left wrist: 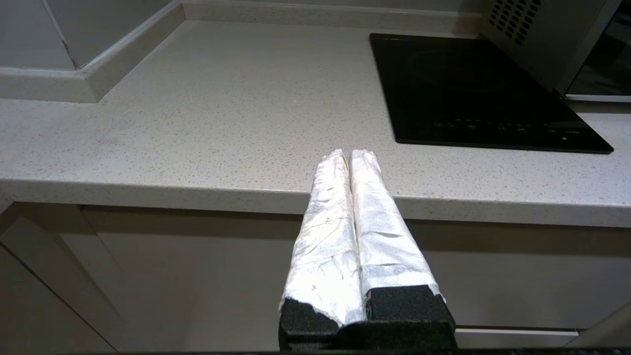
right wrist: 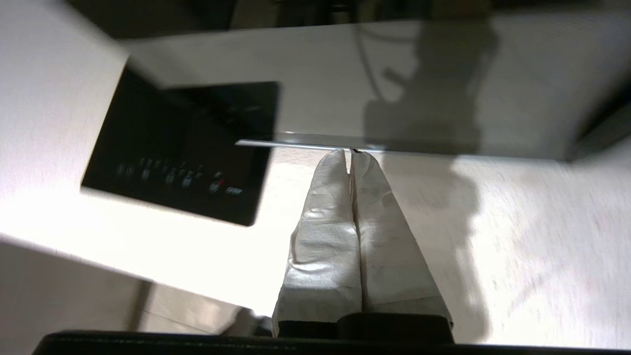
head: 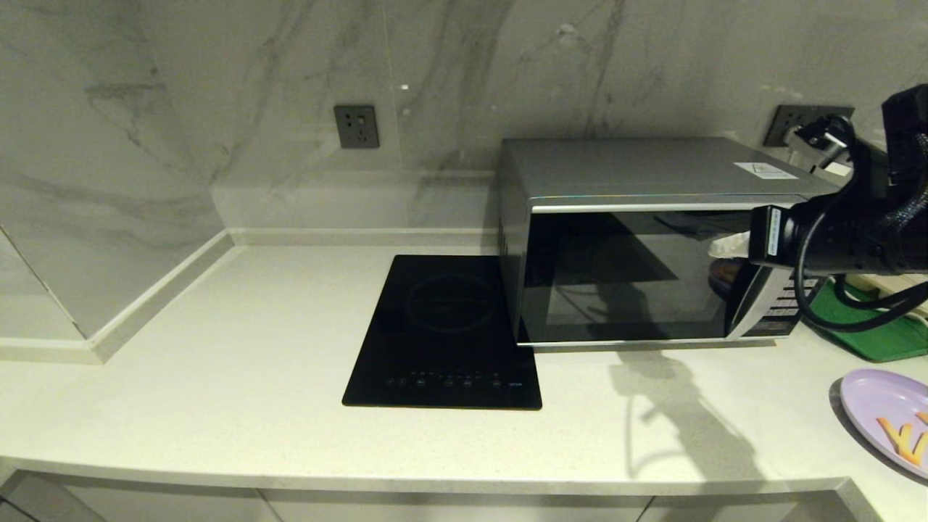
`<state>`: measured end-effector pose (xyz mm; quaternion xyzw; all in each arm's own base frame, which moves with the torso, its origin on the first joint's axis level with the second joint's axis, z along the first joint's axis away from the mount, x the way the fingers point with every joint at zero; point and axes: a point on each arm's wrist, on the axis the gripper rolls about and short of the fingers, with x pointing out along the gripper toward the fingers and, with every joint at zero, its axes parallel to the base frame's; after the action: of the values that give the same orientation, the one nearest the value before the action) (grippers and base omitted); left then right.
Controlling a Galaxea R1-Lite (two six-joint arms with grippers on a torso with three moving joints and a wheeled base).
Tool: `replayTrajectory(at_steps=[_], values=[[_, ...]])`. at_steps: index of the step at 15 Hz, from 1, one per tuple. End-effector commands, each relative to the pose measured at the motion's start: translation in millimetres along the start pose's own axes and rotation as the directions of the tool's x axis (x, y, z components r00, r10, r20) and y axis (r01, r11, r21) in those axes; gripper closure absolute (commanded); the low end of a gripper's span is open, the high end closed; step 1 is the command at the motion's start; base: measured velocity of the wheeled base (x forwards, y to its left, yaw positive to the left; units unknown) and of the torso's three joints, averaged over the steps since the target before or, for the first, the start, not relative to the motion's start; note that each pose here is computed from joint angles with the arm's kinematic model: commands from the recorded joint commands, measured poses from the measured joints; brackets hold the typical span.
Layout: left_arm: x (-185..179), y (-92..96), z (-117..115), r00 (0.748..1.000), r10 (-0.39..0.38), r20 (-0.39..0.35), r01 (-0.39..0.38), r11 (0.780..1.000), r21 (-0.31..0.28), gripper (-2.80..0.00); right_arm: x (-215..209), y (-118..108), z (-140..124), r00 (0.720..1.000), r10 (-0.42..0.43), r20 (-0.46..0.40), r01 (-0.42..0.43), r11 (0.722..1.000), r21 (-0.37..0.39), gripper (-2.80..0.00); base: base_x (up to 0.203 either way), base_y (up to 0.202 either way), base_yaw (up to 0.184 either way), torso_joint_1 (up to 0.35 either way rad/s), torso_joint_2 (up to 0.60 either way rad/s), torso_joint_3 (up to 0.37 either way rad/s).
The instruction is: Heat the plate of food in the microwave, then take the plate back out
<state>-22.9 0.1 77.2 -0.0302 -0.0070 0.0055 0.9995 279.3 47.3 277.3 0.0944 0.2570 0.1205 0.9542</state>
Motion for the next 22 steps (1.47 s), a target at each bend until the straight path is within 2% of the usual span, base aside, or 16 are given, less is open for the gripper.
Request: replayTrajectory(at_steps=[1, 5, 7, 10, 14, 17, 22], values=[[0.0, 0.0, 0.0, 1.000, 0.001, 0.000, -0.001, 1.000, -0.001, 0.00, 19.4, 13.6, 2.7, 0.999, 0.043, -0.021, -0.045, 0.993, -0.111, 0.00, 0.000, 0.000, 0.000, 0.000, 0.00, 0.000], [0.0, 0.0, 0.0, 1.000, 0.001, 0.000, -0.001, 1.000, -0.001, 0.00, 55.2, 31.4, 11.7, 0.995, 0.094, -0.034, -0.100, 0.958, -0.268, 0.00, 0.000, 0.000, 0.000, 0.000, 0.00, 0.000], [0.0, 0.0, 0.0, 1.000, 0.001, 0.000, -0.001, 1.000, -0.001, 0.00, 64.8, 38.6, 12.4, 0.993, 0.115, -0.041, -0.122, 0.923, -0.364, 0.00, 0.000, 0.000, 0.000, 0.000, 0.00, 0.000], [0.0, 0.0, 0.0, 1.000, 0.001, 0.000, -0.001, 1.000, -0.001, 0.00, 72.4, 48.3, 12.9, 0.987, 0.154, -0.049, -0.160, 0.897, -0.412, 0.00, 0.000, 0.000, 0.000, 0.000, 0.00, 0.000], [0.0, 0.0, 0.0, 1.000, 0.001, 0.000, -0.001, 1.000, -0.001, 0.00, 80.1, 59.8, 11.7, 0.972, 0.226, -0.060, -0.226, 0.841, -0.492, 0.00, 0.000, 0.000, 0.000, 0.000, 0.00, 0.000], [0.0, 0.0, 0.0, 1.000, 0.001, 0.000, -0.001, 1.000, -0.001, 0.00, 99.2, 76.2, 10.4, 0.957, 0.288, 0.020, -0.234, 0.814, -0.532, 0.00, 0.000, 0.000, 0.000, 0.000, 0.00, 0.000], [0.0, 0.0, 0.0, 1.000, 0.001, 0.000, -0.001, 1.000, -0.001, 0.00, 116.4, 106.8, 4.5, 0.938, 0.347, 0.016, -0.278, 0.779, -0.561, 0.00, 0.000, 0.000, 0.000, 0.000, 0.00, 0.000]])
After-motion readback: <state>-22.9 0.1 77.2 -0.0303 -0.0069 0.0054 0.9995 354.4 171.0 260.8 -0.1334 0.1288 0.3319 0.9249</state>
